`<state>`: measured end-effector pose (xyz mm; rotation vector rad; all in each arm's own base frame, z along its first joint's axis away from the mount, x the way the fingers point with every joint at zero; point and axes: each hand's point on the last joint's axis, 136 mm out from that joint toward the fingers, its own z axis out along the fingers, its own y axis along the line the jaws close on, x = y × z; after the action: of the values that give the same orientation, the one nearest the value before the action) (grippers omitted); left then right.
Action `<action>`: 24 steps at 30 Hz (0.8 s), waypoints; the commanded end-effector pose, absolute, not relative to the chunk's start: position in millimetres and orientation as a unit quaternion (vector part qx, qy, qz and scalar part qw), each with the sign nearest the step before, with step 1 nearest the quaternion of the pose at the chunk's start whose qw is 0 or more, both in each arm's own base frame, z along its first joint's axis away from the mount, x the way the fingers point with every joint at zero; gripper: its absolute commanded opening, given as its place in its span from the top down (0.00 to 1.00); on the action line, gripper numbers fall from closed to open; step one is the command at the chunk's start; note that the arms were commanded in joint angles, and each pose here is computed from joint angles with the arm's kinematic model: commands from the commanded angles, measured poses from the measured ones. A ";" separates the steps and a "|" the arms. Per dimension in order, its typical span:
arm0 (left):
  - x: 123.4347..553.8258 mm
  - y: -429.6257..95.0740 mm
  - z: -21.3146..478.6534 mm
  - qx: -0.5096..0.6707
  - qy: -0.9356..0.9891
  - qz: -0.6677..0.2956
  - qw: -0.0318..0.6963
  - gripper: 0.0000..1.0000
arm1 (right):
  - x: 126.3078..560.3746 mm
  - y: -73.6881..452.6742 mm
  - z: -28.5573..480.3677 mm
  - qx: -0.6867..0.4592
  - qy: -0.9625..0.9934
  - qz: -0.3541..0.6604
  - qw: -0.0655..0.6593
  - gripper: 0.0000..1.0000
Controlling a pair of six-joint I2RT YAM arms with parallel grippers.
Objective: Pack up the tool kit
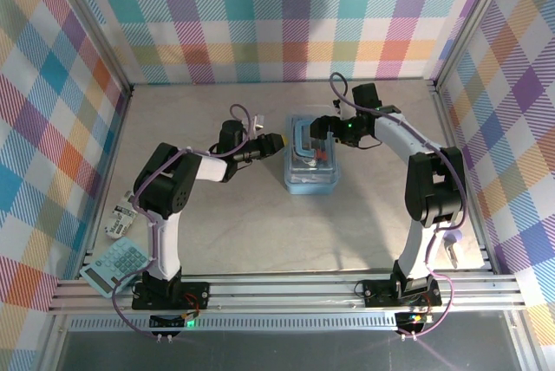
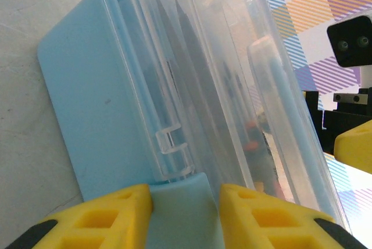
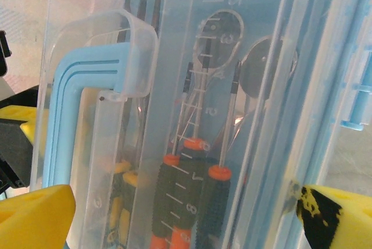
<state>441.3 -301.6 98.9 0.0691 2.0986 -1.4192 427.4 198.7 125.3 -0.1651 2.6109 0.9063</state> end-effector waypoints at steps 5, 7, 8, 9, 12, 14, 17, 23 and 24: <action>413.5 -322.1 85.0 0.055 0.805 -0.532 0.257 0.63 | 415.3 209.8 119.1 -0.058 0.925 0.336 0.169 0.01; 423.8 -299.2 97.8 0.053 0.817 -0.499 0.285 0.61 | 422.9 194.2 135.3 -0.056 0.925 0.321 0.193 0.01; 427.0 -286.4 102.1 0.052 0.828 -0.473 0.297 0.59 | 425.6 186.7 143.1 -0.056 0.925 0.314 0.206 0.01; 430.4 -271.4 110.0 0.060 0.841 -0.436 0.315 0.58 | 428.9 177.8 153.4 -0.056 0.923 0.307 0.223 0.01; 436.2 -234.1 142.6 0.095 0.868 -0.318 0.369 0.53 | 435.3 153.5 179.5 -0.059 0.916 0.287 0.275 0.01; 440.2 -207.6 166.0 0.100 0.872 -0.247 0.412 0.39 | 437.5 134.2 193.3 -0.062 0.910 0.248 0.326 0.01; 439.8 -153.0 202.2 0.054 0.855 -0.159 0.491 0.02 | 433.1 97.4 213.7 -0.059 0.886 0.161 0.431 0.01; 400.7 -29.9 192.3 -0.089 0.823 0.006 0.561 0.00 | 387.8 42.7 194.0 -0.077 0.821 0.015 0.566 0.01; 387.6 -12.3 178.6 -0.110 0.823 0.038 0.555 0.00 | 380.7 39.5 182.2 -0.081 0.818 0.008 0.570 0.01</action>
<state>408.4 -70.4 225.3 -0.1183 1.8849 -0.2309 378.2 61.3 191.8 -0.1519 2.0422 0.2117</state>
